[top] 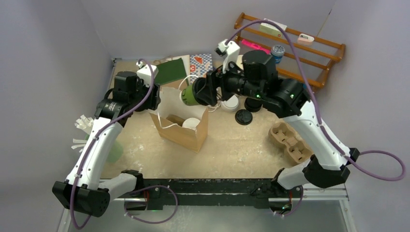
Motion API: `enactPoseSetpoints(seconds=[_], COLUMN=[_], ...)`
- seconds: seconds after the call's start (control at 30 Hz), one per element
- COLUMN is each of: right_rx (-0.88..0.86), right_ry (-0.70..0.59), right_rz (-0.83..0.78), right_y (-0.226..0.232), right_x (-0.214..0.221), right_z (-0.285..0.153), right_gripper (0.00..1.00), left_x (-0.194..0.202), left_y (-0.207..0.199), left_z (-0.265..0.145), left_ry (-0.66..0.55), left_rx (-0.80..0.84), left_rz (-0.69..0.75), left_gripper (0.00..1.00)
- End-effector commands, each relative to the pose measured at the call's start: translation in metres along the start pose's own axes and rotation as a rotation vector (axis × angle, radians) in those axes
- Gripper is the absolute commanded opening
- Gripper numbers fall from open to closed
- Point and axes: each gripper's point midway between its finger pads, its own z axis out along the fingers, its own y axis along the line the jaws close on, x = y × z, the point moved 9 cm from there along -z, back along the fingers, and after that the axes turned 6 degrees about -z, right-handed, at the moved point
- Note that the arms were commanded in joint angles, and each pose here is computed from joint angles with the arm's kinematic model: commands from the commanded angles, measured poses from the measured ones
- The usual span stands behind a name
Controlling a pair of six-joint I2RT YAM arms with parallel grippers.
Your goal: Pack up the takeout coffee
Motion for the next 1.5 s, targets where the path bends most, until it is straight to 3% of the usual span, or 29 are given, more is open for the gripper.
enactPoseSetpoints(seconds=[0.0, 0.17, 0.23, 0.33, 0.37, 0.73, 0.97, 1.47], right_rx=[-0.103, -0.029, 0.027, 0.094, 0.106, 0.130, 0.188, 0.349], right_ry=[-0.102, -0.037, -0.019, -0.001, 0.009, 0.142, 0.215, 0.247], right_rz=[-0.062, -0.114, -0.125, -0.139, -0.143, -0.192, -0.235, -0.225], right_y=[0.036, 0.056, 0.053, 0.046, 0.044, 0.037, 0.028, 0.006], right_x=[-0.014, 0.007, 0.018, 0.030, 0.032, 0.062, 0.066, 0.059], right_z=[0.016, 0.049, 0.059, 0.069, 0.072, 0.075, 0.052, -0.050], right_gripper=[0.58, 0.55, 0.55, 0.55, 0.55, 0.52, 0.51, 0.51], left_x=[-0.013, -0.012, -0.013, -0.014, -0.015, -0.024, -0.009, -0.034], left_y=[-0.001, 0.000, 0.000, -0.001, -0.002, -0.039, -0.077, -0.163], left_z=[-0.003, 0.003, 0.005, 0.006, 0.006, -0.025, -0.022, -0.008], left_ry=[-0.031, -0.033, -0.035, -0.030, -0.031, -0.246, -0.174, -0.028], left_rx=[0.011, 0.009, 0.002, 0.026, 0.044, 0.405, 0.654, 0.901], left_rz=[0.024, 0.022, 0.025, 0.048, 0.059, 0.009, -0.094, -0.304], left_gripper=[0.49, 0.42, 0.34, 0.05, 0.00, 0.00, 0.00, 0.00])
